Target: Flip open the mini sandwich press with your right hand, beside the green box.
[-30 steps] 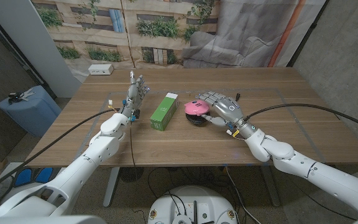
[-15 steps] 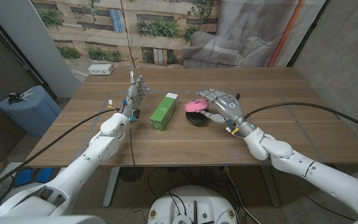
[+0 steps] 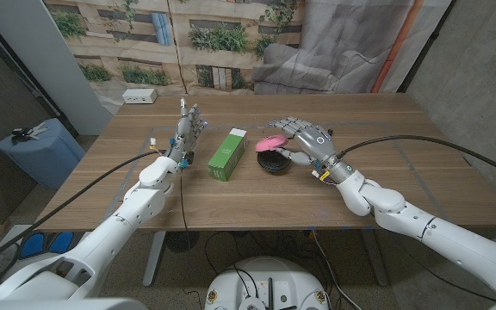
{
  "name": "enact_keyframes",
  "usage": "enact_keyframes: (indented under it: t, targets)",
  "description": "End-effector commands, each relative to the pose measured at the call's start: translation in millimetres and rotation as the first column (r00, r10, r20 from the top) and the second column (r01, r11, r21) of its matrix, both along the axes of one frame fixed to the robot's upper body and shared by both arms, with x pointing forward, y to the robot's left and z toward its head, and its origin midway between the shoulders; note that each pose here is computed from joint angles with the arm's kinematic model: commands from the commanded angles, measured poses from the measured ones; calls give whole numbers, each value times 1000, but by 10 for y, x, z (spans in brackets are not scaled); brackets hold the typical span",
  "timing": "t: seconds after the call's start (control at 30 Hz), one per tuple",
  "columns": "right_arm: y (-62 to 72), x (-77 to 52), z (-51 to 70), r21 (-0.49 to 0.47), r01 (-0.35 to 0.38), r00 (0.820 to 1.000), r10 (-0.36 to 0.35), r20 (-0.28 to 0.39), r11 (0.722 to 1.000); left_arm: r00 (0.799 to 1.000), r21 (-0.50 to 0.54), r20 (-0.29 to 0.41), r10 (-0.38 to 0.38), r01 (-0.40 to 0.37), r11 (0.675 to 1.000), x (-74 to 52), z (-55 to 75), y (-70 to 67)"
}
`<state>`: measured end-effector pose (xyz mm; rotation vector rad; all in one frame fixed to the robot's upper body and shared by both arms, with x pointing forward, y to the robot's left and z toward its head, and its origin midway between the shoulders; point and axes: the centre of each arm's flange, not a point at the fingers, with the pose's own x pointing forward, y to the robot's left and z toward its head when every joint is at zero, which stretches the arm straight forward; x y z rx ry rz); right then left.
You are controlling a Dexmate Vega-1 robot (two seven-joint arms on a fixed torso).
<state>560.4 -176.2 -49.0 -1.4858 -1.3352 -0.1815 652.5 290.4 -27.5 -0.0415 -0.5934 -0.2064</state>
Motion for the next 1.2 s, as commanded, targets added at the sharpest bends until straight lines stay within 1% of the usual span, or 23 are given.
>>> enact_keyframes:
  t: [0.03,0.13,0.43,0.57,0.8,1.2]
  targets:
    - [28,42,118,-8,-10,1000,10,3,1000,1000,0,0,0,0,1000,0,0,0]
    - [46,51,138,-10,-17,1000,17,-2,1000,1000,0,0,0,0,1000,0,0,0]
    - [96,68,208,-19,-31,999,31,10,999,1000,0,0,0,0,1000,1,1,0]
    - [120,85,255,-28,-41,999,41,-1,999,1000,0,0,0,0,1000,1,1,0]
    - [158,114,296,-43,-50,999,50,-8,998,1000,0,0,0,0,1000,0,1,0]
    - [185,227,371,-48,-43,999,43,-9,998,1000,0,0,0,0,1000,0,1,0]
